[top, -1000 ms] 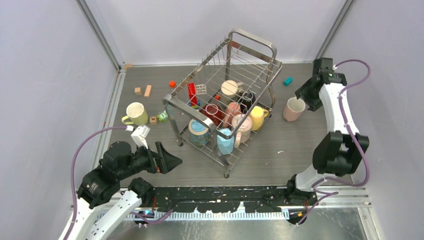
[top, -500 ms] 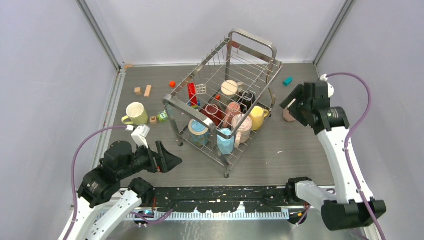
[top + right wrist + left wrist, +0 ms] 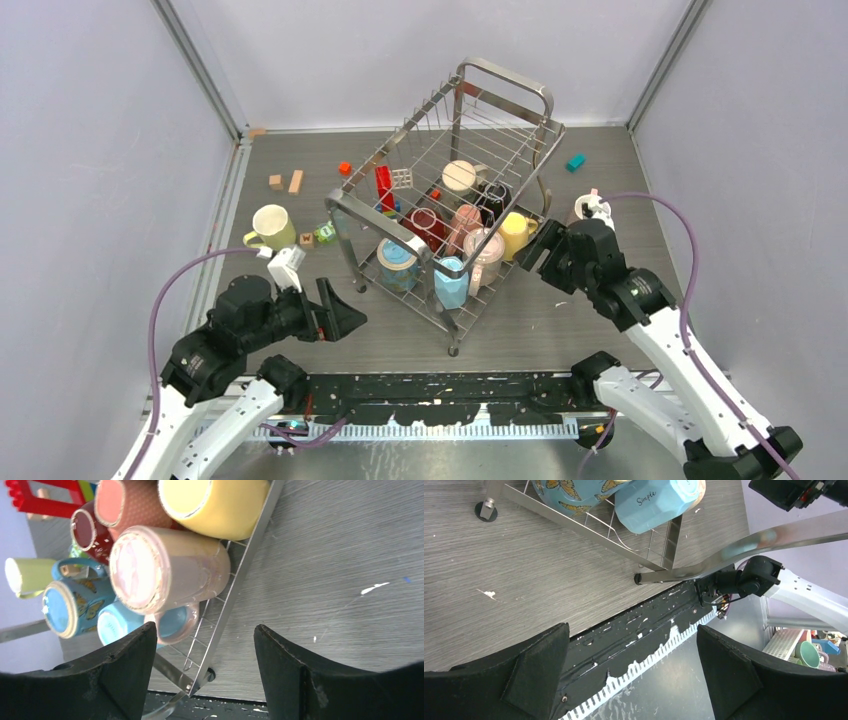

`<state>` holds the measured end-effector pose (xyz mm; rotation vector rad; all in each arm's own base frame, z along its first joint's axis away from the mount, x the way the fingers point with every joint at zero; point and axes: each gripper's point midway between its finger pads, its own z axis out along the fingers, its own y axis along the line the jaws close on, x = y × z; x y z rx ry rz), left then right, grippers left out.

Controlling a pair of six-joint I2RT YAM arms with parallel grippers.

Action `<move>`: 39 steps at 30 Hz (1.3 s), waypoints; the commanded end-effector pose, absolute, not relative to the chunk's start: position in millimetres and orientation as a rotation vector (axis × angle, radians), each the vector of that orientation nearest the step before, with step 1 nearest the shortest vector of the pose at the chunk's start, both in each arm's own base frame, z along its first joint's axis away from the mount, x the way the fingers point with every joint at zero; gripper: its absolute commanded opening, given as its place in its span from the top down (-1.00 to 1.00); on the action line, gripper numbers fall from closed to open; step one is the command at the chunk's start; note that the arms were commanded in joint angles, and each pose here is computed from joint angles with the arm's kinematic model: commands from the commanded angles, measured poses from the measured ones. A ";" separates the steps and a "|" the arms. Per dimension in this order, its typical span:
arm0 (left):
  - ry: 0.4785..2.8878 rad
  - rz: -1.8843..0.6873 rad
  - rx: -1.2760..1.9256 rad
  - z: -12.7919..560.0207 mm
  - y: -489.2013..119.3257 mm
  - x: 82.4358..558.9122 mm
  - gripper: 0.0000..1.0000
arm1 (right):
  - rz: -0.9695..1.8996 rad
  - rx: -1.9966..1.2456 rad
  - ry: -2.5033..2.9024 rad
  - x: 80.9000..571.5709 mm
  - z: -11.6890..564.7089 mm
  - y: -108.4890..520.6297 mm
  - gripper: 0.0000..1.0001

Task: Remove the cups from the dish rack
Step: Place the cup at the center of the board, then unload the cup from the dish rack.

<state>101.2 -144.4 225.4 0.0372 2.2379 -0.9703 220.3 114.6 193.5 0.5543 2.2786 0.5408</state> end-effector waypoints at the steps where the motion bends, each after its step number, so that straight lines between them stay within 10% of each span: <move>1: 2.189 -0.965 0.030 230.1 -147.4 113.0 -0.99 | 0.667 0.551 2.135 225.0 220.4 127.6 -0.51; 39: 2.206 -0.950 -0.020 214.4 -153.3 127.9 -0.99 | 0.427 0.332 2.140 221.7 151.8 201.0 -0.17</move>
